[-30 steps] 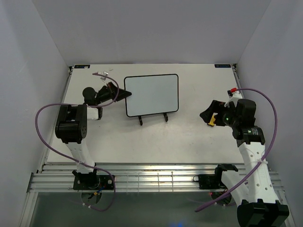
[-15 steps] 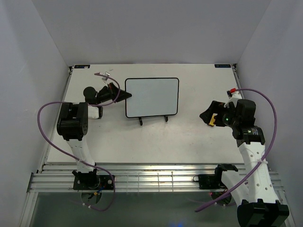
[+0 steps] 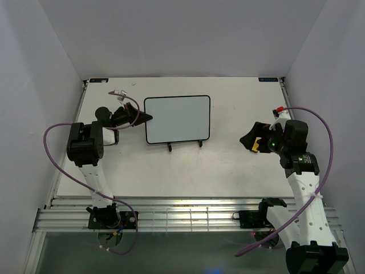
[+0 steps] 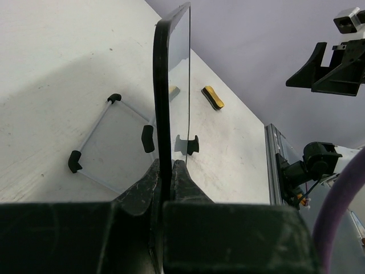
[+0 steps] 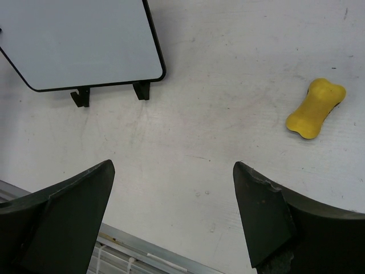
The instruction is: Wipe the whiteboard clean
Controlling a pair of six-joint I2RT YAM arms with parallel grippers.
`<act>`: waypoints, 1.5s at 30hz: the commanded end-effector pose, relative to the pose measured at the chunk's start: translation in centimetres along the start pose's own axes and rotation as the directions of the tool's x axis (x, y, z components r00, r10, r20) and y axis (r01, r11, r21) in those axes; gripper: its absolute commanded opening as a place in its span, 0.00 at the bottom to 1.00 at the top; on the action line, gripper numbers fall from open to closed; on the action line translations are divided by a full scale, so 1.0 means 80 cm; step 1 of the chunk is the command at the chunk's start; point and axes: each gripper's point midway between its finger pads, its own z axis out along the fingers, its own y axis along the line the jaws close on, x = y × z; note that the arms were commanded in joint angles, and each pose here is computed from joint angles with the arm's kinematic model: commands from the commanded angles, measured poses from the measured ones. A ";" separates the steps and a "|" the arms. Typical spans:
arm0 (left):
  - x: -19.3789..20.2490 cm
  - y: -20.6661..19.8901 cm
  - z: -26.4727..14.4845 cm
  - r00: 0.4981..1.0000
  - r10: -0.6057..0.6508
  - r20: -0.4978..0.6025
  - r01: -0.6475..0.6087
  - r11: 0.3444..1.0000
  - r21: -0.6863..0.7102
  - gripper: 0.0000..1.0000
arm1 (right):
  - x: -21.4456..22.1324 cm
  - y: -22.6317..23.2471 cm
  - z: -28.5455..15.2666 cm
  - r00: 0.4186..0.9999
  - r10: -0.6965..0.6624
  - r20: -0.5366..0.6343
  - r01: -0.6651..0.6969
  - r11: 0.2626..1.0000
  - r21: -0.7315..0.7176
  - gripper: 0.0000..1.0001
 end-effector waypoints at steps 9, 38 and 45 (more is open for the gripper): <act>-0.009 -0.006 0.002 0.898 0.423 0.117 -0.423 0.906 -0.026 0.02 | -0.011 0.014 -0.006 0.999 -0.033 0.042 0.035 0.998 -0.046 0.90; 0.028 -0.021 0.016 0.947 0.318 0.033 -0.320 0.945 0.072 0.98 | -0.004 0.013 -0.002 0.999 -0.033 0.034 0.034 0.998 -0.056 0.90; 0.019 -0.010 0.015 0.956 0.291 0.035 -0.291 0.957 -0.015 0.98 | -0.004 0.014 -0.004 0.999 -0.037 0.032 0.039 0.998 -0.056 0.90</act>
